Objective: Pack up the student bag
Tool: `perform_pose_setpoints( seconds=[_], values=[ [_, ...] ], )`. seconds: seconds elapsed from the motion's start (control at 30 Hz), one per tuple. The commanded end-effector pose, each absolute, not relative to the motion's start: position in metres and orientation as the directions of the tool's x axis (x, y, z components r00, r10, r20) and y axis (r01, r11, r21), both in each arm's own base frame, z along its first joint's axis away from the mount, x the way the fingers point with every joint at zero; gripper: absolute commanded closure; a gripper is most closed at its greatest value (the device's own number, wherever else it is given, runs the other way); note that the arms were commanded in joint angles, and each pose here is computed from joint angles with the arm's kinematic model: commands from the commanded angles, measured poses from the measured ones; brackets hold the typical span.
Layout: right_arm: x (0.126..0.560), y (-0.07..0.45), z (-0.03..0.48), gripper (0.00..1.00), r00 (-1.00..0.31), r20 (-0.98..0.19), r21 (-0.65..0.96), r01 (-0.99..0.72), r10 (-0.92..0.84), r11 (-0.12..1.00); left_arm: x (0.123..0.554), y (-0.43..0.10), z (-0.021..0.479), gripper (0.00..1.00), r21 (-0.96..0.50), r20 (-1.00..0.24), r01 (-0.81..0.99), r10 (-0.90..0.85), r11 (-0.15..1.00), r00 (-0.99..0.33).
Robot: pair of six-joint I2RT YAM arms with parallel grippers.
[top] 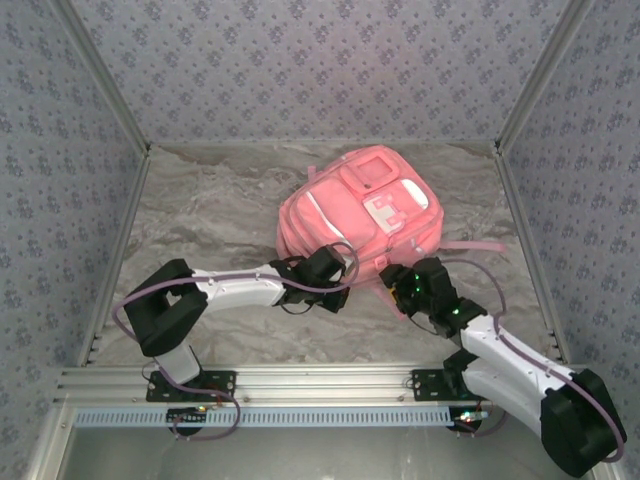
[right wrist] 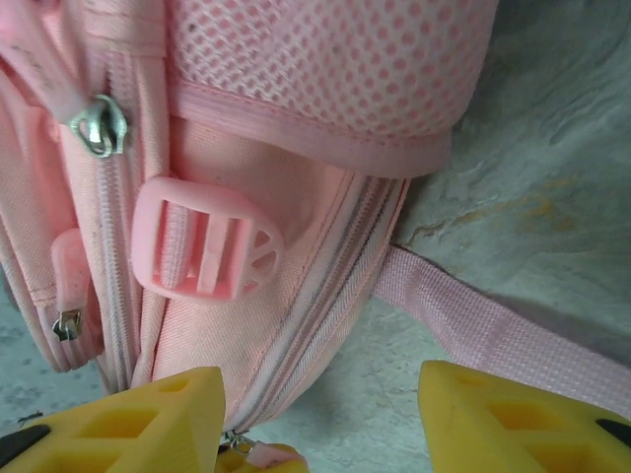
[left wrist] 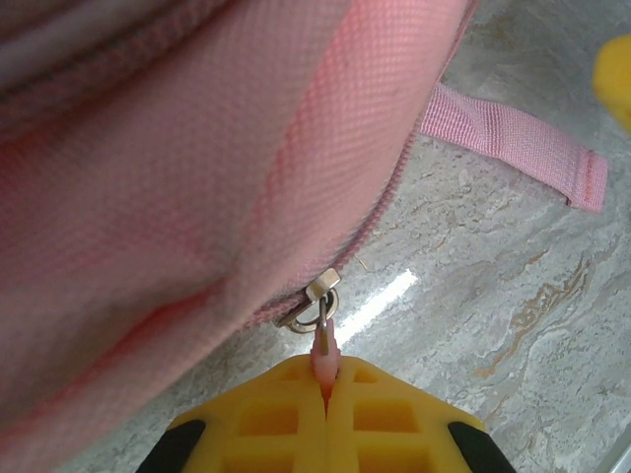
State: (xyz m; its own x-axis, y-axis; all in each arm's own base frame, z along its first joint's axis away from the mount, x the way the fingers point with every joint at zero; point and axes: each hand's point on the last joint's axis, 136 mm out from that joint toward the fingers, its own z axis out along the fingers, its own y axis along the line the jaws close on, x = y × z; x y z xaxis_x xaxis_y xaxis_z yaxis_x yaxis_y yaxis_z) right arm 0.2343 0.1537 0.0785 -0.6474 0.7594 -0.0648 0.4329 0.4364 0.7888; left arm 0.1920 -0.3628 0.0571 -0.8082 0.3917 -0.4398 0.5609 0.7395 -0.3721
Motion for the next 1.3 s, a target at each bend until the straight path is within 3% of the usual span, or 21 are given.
perform_pose_setpoints(
  seconds=[0.0,0.3,0.67,0.93,1.27],
  values=[
    [0.249,0.162,0.084,0.45,-0.58,0.012,0.852,0.432,0.814,0.295,0.183,-0.372,0.076,1.0,-0.424,-0.469,0.583,0.383,0.693,-0.796],
    [0.268,0.186,0.076,0.51,-0.617,0.011,0.903,0.344,0.787,0.257,0.182,-0.373,0.085,1.0,-0.435,-0.479,0.585,0.374,0.685,-0.794],
    [0.276,0.186,0.045,1.0,-0.602,0.069,0.921,0.344,0.795,0.18,0.181,-0.363,0.085,1.0,-0.406,-0.485,0.586,0.377,0.701,-0.789],
    [0.268,0.166,0.026,1.0,-0.561,0.072,0.9,0.393,0.825,0.188,0.193,-0.33,0.072,1.0,-0.337,-0.459,0.525,0.35,0.782,-0.816],
    [0.264,0.162,0.03,1.0,-0.593,-0.018,0.871,0.386,0.805,0.304,0.205,-0.301,0.078,1.0,-0.328,-0.475,0.48,0.297,0.814,-0.828]
  ],
)
